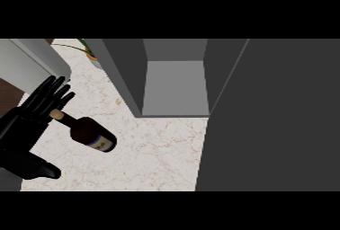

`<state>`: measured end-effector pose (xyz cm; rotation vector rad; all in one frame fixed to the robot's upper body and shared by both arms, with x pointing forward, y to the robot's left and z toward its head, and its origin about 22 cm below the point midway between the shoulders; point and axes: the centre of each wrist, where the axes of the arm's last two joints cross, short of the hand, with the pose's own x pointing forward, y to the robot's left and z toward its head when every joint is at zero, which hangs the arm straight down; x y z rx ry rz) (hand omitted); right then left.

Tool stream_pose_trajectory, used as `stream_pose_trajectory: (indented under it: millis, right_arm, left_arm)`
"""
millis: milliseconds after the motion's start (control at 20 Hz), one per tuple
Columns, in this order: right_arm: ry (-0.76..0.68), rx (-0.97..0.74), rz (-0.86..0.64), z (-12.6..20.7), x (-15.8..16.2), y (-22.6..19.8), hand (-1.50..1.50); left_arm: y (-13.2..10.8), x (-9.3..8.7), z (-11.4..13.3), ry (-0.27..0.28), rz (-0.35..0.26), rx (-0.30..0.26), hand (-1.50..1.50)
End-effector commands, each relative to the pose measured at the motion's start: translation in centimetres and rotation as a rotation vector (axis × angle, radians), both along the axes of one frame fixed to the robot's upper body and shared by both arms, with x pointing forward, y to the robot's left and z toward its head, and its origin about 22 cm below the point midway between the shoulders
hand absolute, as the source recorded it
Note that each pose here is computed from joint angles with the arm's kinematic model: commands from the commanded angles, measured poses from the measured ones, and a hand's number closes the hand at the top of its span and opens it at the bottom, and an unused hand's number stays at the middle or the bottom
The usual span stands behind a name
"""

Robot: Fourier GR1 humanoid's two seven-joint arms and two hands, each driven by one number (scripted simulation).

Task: Pick up the wine, place it into the cabinet and close the cabinet

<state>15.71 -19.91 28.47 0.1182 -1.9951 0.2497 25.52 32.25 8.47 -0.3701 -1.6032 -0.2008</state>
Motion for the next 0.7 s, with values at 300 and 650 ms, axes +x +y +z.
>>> stream_pose_trajectory:
  millis: [300,650]
  right_arm:
    - [0.004,0.010,0.073,0.3,-2.3,-0.6,-1.50]
    - [0.002,0.018,0.086,0.2,-2.5,-0.5,-1.50]
  left_arm:
    - [0.6,0.3,-5.9,0.017,-0.003,0.017,-1.50]
    - [0.7,0.4,-10.0,0.051,0.014,0.036,-1.50]
